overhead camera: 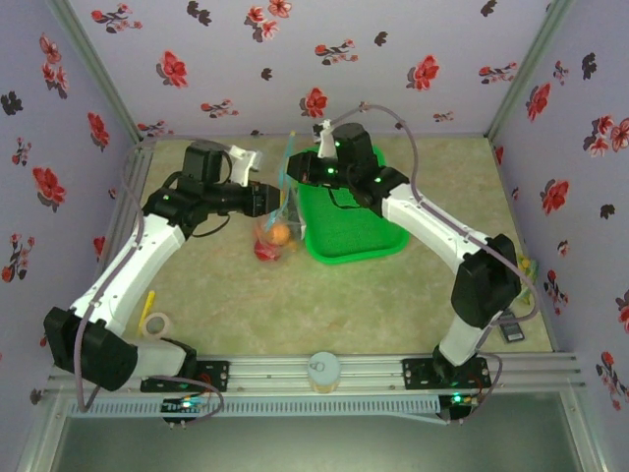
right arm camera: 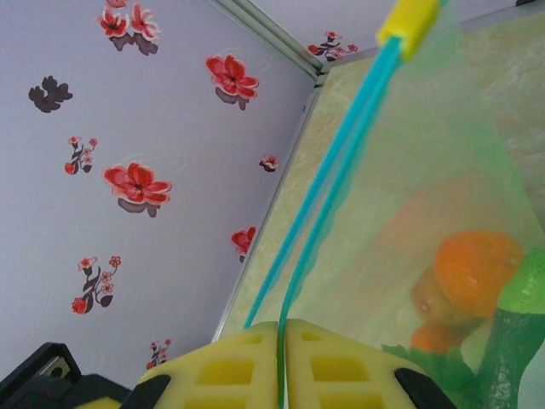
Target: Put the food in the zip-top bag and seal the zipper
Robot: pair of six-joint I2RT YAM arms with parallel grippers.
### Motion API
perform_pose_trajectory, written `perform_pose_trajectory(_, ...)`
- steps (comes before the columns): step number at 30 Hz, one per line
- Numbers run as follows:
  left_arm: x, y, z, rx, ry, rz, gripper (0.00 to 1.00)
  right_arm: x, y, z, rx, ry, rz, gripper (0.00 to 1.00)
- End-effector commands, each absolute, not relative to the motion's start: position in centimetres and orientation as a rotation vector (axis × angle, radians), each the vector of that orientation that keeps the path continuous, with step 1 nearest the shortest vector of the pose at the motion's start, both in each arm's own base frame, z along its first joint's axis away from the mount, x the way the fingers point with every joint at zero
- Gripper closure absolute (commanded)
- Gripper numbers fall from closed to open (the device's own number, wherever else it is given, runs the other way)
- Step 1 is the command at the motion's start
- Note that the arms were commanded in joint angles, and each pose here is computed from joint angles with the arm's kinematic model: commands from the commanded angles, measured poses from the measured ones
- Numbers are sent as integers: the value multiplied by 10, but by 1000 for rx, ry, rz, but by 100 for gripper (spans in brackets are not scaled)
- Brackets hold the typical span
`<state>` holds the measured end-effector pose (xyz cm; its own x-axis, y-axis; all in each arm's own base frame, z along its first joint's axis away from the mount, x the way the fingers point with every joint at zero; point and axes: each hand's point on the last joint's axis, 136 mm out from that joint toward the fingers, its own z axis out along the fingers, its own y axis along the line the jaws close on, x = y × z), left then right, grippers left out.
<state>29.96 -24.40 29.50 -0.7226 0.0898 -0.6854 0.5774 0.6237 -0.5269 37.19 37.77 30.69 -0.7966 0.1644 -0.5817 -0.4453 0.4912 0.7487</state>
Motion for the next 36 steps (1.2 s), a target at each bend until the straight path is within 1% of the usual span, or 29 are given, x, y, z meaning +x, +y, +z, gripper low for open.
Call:
perform_pose_trajectory(1,290,-251,299,613,2218,-1028,71,373,389,332,-253,2063,1366,90)
perform_pose_trajectory(11,289,-241,280,615,2310,-895,71,369,396,335,-270,2067,1355,90)
perform_pose_trajectory(19,288,-234,278,602,2334,-832,71,361,402,330,-282,2090,1361,91)
perform_pose_trajectory(21,287,-234,277,606,2337,-825,70,359,404,331,-287,2090,1365,92)
perform_pose_trajectory(22,287,-234,277,608,2339,-821,67,357,406,331,-291,2091,1367,92)
perform_pose_trajectory(26,285,-235,277,627,2345,-781,62,355,414,329,-303,2098,1367,92)
perform_pose_trajectory(29,284,-233,279,639,2345,-732,59,355,419,323,-305,2112,1368,89)
perform_pose_trajectory(36,286,-222,276,617,2374,-580,59,354,424,325,-299,2108,1386,88)
